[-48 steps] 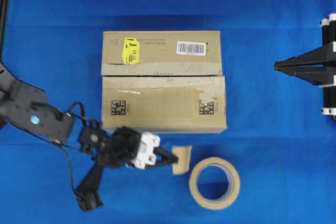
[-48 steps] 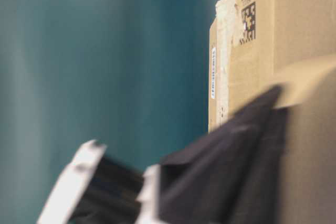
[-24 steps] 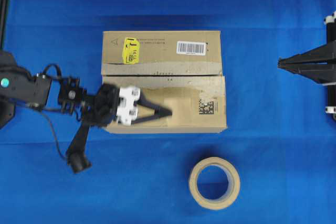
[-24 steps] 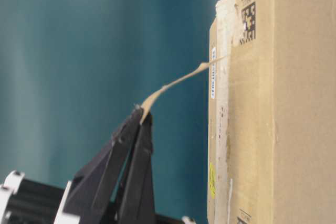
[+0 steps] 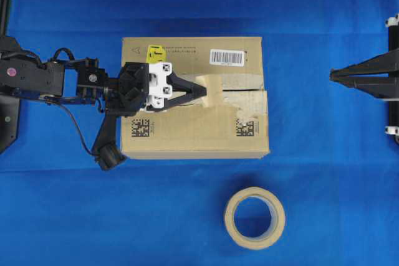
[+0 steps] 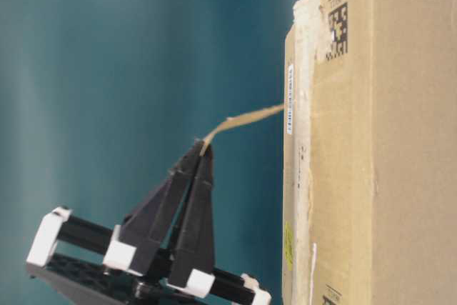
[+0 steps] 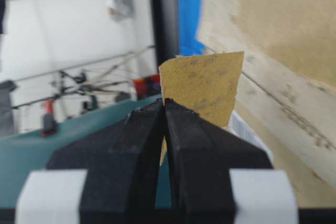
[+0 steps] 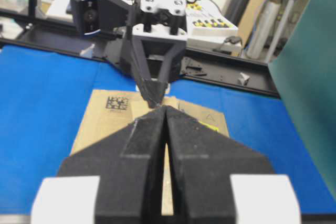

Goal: Apply tape along the seams of the closed cardboard box to seal it securely.
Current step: 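Lay the tape strip across the center seam on the box top, then bring the right gripper in and press the tape down along the seam, then reposition both grippers and press their tips together on the tape, then slide both grippers along the tape, smoothing it flat over the seam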

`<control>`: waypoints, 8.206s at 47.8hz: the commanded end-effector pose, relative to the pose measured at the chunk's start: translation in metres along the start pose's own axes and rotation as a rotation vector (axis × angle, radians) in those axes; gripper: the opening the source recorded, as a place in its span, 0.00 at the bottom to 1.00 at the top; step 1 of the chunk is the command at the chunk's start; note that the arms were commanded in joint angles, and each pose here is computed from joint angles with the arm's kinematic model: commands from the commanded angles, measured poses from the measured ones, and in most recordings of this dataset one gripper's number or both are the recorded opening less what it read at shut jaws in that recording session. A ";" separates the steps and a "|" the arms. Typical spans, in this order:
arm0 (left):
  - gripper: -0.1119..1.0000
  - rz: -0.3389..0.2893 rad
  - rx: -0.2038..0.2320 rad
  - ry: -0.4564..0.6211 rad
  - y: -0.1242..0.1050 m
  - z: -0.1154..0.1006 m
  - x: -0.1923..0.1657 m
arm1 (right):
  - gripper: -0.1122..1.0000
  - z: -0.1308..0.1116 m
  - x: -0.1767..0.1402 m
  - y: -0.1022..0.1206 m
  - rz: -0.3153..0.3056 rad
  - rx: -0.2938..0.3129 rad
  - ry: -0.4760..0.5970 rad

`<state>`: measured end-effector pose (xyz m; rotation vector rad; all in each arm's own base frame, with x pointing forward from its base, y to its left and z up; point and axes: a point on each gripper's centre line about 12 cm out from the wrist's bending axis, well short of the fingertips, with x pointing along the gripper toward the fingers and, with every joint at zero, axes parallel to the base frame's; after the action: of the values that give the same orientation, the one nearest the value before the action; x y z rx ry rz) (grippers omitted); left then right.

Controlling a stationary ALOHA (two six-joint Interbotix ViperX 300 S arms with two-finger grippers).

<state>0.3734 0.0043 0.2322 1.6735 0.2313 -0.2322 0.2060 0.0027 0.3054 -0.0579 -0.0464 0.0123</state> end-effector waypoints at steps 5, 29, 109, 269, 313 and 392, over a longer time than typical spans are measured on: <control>0.10 -0.040 -0.005 -0.002 0.004 -0.002 0.000 | 0.10 0.009 0.004 0.000 -0.001 -0.012 -0.020; 0.10 -0.242 0.010 -0.015 -0.019 -0.006 -0.004 | 0.10 -0.001 0.013 0.000 0.002 -0.014 0.015; 0.10 -0.350 0.085 -0.055 -0.033 0.000 -0.009 | 0.53 -0.083 0.168 -0.026 -0.075 0.043 0.292; 0.67 -0.526 0.025 -0.038 -0.024 -0.018 -0.015 | 0.43 -0.143 0.169 -0.029 -0.121 0.148 0.556; 0.36 -0.077 -0.822 -0.024 0.026 0.011 -0.043 | 0.38 -0.054 0.166 -0.043 -0.144 0.103 0.236; 0.10 -0.164 -1.603 0.319 -0.112 -0.033 -0.032 | 0.10 -0.159 0.167 -0.031 -0.176 0.201 0.490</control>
<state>0.3205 0.0435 0.1476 0.0975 0.5523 0.1000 0.3895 -0.0348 0.1543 0.1331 0.4398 -0.1636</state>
